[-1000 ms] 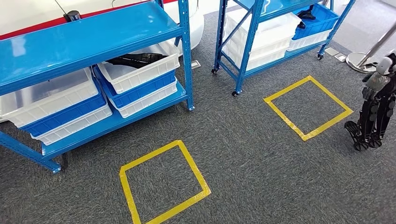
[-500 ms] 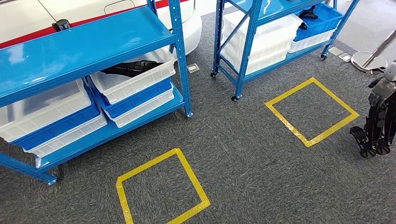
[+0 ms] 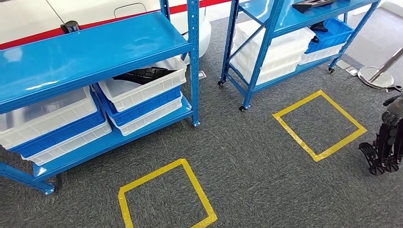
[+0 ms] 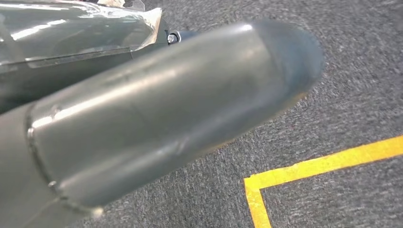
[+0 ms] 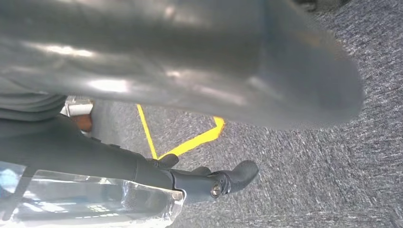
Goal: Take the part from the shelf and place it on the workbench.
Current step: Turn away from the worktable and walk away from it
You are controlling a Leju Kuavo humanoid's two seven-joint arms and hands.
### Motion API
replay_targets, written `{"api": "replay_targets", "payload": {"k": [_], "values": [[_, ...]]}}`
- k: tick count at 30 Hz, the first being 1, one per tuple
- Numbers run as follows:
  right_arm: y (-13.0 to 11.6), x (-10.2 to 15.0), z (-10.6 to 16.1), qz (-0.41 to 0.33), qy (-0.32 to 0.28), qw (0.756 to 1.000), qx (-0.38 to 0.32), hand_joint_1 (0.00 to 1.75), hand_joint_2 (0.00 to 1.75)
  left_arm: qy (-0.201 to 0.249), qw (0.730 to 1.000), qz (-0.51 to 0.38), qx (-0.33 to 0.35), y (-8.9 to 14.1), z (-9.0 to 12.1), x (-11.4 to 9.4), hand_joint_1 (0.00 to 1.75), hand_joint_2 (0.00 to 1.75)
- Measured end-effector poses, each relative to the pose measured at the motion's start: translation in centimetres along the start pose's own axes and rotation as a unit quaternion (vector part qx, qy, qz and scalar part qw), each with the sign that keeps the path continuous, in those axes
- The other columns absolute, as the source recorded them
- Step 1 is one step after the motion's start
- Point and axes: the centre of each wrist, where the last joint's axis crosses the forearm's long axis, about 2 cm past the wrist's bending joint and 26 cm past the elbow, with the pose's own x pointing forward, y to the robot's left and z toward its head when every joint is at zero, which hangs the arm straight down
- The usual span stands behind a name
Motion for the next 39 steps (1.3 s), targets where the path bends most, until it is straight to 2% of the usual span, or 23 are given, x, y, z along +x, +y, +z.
{"api": "replay_targets", "payload": {"k": [21,39], "values": [[-0.1,-0.5,-0.2,-0.002,0.008,1.0,-0.003,0.0,0.0,-0.015,1.0,-0.013,-0.002,0.4,-0.3,0.1,0.0,0.0],[-0.7,0.1,-0.4,0.007,-0.009,1.0,-0.007,0.0,0.0,-0.003,1.0,-0.003,0.009,1.1,-1.0,0.5,0.0,0.0]]}}
